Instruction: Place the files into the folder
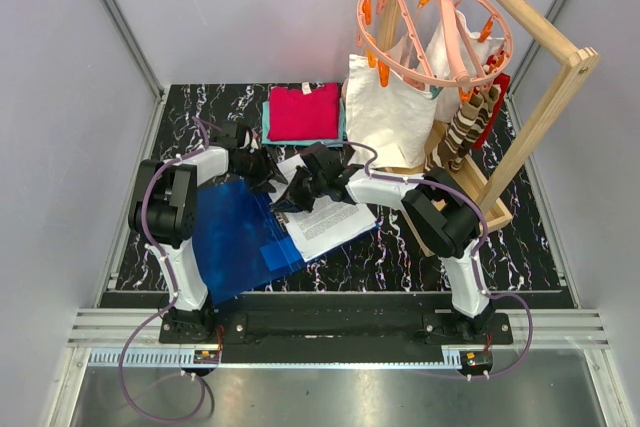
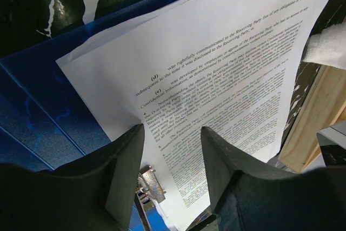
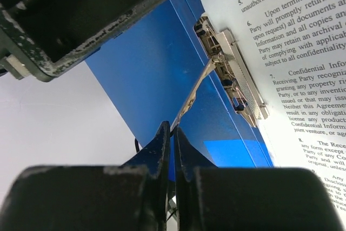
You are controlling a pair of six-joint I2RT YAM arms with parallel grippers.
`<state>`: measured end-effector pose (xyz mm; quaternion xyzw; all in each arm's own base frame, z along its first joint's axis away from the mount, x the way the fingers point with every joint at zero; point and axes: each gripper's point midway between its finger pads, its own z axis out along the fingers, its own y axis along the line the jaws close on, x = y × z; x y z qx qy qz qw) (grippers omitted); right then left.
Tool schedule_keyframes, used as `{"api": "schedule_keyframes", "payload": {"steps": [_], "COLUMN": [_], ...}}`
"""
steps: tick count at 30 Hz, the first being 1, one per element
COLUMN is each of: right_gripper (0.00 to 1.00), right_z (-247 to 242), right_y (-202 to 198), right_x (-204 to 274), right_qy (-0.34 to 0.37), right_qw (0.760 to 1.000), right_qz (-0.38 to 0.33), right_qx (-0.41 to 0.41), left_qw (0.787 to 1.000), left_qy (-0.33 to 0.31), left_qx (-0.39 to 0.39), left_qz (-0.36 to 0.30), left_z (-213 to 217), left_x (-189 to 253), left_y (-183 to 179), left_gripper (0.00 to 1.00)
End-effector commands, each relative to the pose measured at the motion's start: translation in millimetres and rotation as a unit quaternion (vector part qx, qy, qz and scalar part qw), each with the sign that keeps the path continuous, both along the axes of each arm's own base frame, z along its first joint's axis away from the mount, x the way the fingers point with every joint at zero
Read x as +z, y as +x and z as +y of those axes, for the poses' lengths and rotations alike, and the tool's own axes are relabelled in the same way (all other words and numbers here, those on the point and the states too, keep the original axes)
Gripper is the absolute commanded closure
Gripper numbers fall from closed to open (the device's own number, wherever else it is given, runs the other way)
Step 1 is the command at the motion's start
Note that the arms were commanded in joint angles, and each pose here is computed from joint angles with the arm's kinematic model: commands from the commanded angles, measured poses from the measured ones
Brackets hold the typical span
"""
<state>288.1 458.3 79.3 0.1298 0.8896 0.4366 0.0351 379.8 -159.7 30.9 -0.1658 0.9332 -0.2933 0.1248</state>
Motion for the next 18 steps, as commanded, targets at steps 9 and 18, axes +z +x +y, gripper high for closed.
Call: {"api": "schedule_keyframes", "payload": {"steps": [9,18], "right_gripper": [0.82,0.72], "right_z": [2,10], "right_y": [-11,-7], "right_x": [4,14], "right_qy": [0.018,0.042], "right_qw": [1.0,0.999], "right_qz": [0.001,-0.006], "right_qx": [0.02,0.023], "left_qw": [0.999,0.999], "left_qy": [0.04,0.042], "left_qx": [-0.006,-0.008], "left_qz": [-0.032,-0.032], "left_z": [8,7], "left_x": [7,7], "left_y": [11,10], "left_gripper": [0.46,0.46]}}
